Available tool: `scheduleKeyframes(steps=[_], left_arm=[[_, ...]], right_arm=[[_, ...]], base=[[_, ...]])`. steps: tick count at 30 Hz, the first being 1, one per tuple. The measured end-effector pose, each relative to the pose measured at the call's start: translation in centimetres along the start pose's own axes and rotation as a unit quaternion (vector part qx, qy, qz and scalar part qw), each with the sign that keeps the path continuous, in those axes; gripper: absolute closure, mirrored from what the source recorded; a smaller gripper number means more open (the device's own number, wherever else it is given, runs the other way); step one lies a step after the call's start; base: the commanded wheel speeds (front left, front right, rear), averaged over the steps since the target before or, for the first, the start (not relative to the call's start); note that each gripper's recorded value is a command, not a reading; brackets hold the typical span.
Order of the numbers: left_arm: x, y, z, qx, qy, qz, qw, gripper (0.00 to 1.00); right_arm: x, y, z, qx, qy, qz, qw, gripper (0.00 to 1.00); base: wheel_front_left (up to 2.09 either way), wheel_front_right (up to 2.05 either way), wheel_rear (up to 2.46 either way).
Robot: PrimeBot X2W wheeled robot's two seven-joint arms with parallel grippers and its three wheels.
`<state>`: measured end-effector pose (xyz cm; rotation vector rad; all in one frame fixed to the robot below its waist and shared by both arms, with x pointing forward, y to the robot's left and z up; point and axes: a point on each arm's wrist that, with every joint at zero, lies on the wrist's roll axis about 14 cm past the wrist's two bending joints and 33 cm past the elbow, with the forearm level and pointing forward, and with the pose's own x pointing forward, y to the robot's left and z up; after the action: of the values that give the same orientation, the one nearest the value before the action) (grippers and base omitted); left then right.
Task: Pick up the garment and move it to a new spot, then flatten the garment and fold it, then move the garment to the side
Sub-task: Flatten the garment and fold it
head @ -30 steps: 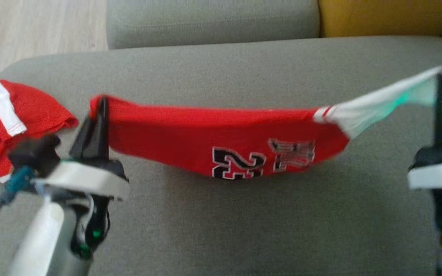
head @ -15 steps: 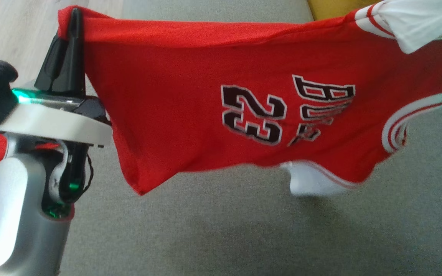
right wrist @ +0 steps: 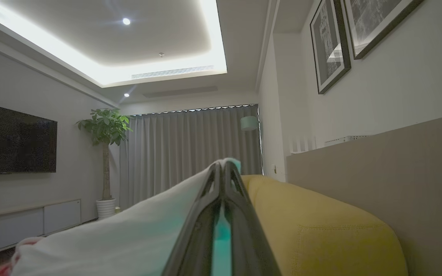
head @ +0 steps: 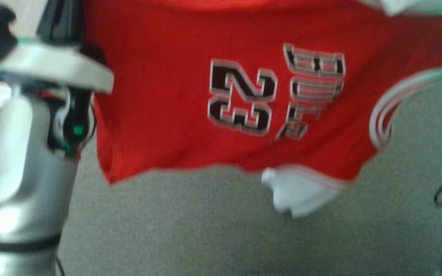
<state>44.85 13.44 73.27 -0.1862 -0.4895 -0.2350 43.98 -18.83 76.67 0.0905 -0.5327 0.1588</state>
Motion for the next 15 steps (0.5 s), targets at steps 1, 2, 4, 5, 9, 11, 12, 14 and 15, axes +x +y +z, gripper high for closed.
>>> scheduleKeyframes(steps=[1, 2, 4, 5, 9, 11, 12, 14, 15], left_arm=[[1.0, -0.1, -0.1, 0.000, -0.004, -0.004, 1.000, 1.00], [2.0, -0.2, -0.3, 0.000, -0.006, -0.007, 1.000, 1.00], [4.1, -0.1, -0.5, 0.000, -0.015, -0.009, 1.000, 1.00], [5.0, 0.1, -0.6, 0.001, -0.021, -0.008, 1.000, 1.00], [7.6, 0.8, -1.4, 0.004, -0.026, -0.001, 1.000, 1.00], [8.9, 1.2, -2.4, 0.008, -0.018, 0.005, 1.000, 1.00], [9.3, 1.4, -2.8, 0.009, -0.013, 0.007, 1.000, 1.00], [9.9, 1.6, -3.8, 0.014, 0.004, 0.014, 1.000, 1.00], [10.1, 1.7, -4.6, 0.015, 0.017, 0.015, 1.000, 1.00]], right_arm=[[1.1, 0.0, -0.1, 0.002, -0.003, 0.003, 1.000, 1.00], [2.2, 0.1, -0.1, 0.002, -0.008, 0.006, 1.000, 1.00], [4.5, 0.4, -0.1, 0.003, -0.021, 0.015, 1.000, 1.00], [5.6, 0.7, -0.1, 0.006, -0.026, 0.020, 0.999, 1.00], [8.6, 1.5, -0.8, 0.009, -0.036, 0.033, 0.999, 1.00], [10.1, 1.6, -1.7, 0.011, -0.034, 0.034, 0.999, 1.00], [10.6, 1.6, -2.3, 0.011, -0.029, 0.033, 0.999, 1.00], [11.2, 1.5, -3.9, 0.009, -0.006, 0.030, 0.999, 1.00], [11.4, 1.7, -5.0, 0.006, 0.012, 0.031, 0.999, 1.00]], base=[[0.00, 0.00, 0.00], [0.00, 0.00, 0.00], [0.00, 0.00, 0.00], [0.00, 0.00, 0.00], [0.00, 0.00, 0.00], [0.00, 0.00, 0.00], [0.00, 0.00, 0.00], [0.00, 0.00, 0.00], [0.00, 0.00, 0.00]])
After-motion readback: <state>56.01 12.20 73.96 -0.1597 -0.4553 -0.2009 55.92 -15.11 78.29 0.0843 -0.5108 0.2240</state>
